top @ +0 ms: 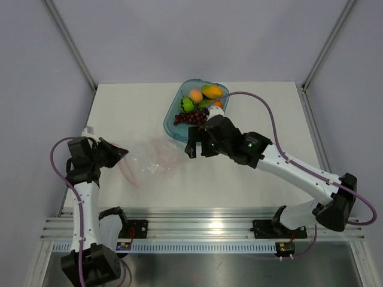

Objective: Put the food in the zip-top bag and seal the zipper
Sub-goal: Pick up the zipper food storage bag at the center of the board, then open the zipper of the food storage bag.

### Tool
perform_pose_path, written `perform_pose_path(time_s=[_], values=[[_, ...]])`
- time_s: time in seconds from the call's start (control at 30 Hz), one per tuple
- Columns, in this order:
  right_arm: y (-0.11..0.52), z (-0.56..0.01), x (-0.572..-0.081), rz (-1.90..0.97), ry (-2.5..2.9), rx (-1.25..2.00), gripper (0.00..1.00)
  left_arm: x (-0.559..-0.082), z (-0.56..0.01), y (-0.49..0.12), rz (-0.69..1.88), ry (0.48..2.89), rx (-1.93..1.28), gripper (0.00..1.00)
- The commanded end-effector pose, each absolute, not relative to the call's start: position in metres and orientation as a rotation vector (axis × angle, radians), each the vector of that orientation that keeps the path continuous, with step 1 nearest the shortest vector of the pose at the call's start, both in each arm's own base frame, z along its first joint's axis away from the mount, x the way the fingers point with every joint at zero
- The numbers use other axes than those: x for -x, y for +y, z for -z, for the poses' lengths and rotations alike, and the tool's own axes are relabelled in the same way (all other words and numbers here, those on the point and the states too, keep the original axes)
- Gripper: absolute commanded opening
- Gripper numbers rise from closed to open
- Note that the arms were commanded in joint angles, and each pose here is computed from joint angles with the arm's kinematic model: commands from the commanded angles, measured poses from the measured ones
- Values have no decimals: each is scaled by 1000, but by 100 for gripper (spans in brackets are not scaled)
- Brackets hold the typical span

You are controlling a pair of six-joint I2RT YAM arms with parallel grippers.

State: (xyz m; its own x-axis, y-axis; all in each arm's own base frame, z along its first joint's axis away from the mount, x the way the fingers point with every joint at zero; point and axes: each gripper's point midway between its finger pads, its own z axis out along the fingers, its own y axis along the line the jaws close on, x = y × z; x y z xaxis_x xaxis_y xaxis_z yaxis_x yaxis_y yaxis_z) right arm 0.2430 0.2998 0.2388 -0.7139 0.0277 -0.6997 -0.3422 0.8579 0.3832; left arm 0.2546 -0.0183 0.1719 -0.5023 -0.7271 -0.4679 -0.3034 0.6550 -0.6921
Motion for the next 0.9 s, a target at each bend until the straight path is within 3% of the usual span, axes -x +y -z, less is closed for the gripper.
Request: perform_pose_path(time_s=[0.0, 0.23, 0.4, 0.87], values=[[341, -275, -237, -658, 2183, 371, 96, -259, -207, -47, 829, 2079, 607, 0], [407, -280, -224, -683, 2166, 546, 84, -265, -219, -75, 897, 2084, 535, 0], [451, -275, -198, -712, 2144, 668, 83, -270, -223, -88, 909, 2097, 533, 0], [500, -237, -183, -726, 2189, 748, 72, -272, -221, -85, 879, 2104, 588, 0]])
